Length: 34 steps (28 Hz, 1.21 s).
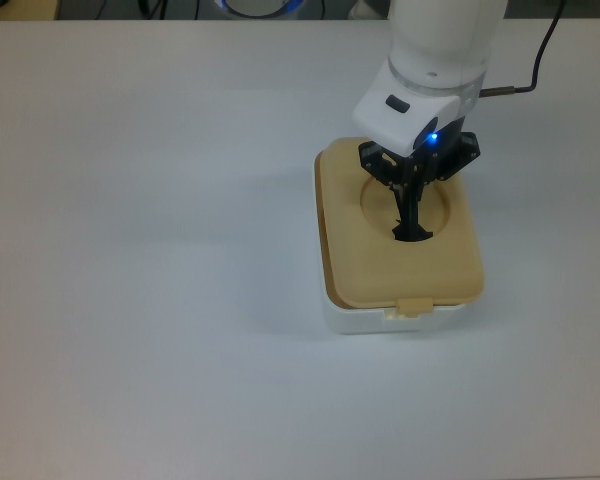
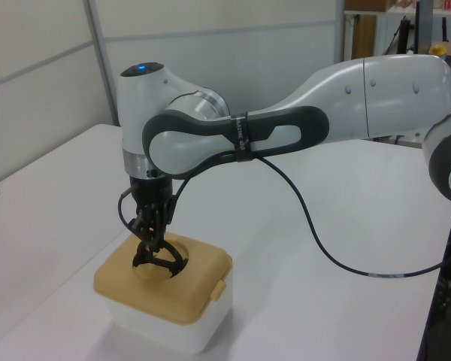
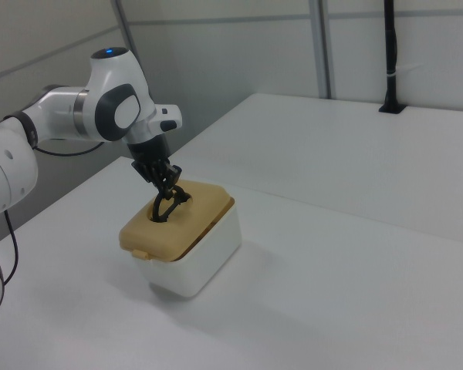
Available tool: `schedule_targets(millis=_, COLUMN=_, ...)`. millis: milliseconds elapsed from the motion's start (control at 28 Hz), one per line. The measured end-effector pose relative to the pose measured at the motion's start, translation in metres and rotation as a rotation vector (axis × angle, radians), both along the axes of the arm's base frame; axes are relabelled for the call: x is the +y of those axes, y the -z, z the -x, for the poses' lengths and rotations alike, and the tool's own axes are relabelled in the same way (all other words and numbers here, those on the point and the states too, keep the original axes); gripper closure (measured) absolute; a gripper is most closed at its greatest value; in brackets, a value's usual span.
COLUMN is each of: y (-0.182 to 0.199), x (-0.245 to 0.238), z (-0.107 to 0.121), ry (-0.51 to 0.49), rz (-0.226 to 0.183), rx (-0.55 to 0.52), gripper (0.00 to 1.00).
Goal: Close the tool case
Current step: 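Lower the lid onto the box rim and press it down, then open the gripper to release the lid handle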
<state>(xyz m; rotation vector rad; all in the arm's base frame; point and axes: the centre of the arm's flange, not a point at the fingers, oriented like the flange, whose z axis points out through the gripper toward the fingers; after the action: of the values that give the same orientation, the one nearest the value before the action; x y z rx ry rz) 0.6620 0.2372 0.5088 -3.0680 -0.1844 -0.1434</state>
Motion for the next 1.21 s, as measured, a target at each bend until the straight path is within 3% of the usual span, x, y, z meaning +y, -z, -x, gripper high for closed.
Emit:
schedule_targets(millis=357, y=0.0, x=0.0, z=-0.001, ry=0.002, rz=-0.002, rx=-0.004, gripper=0.89)
schedule_targets(millis=679, y=0.003, x=-0.004, z=-0.004, ry=0.01, rz=0.0, rx=-0.008, gripper=0.55)
schedule_targets(millis=714, y=0.004, x=-0.005, z=-0.004, ry=0.012, rz=0.0, rx=-0.007, gripper=0.46)
schedule_targets(millis=1107, y=0.001, x=-0.01, z=-0.003, ry=0.013, rz=0.013, rx=0.011, gripper=0.05)
schedule_targets(millis=1214, y=-0.007, x=-0.015, z=0.003, ry=0.013, rz=0.025, rx=0.033, gripper=0.0)
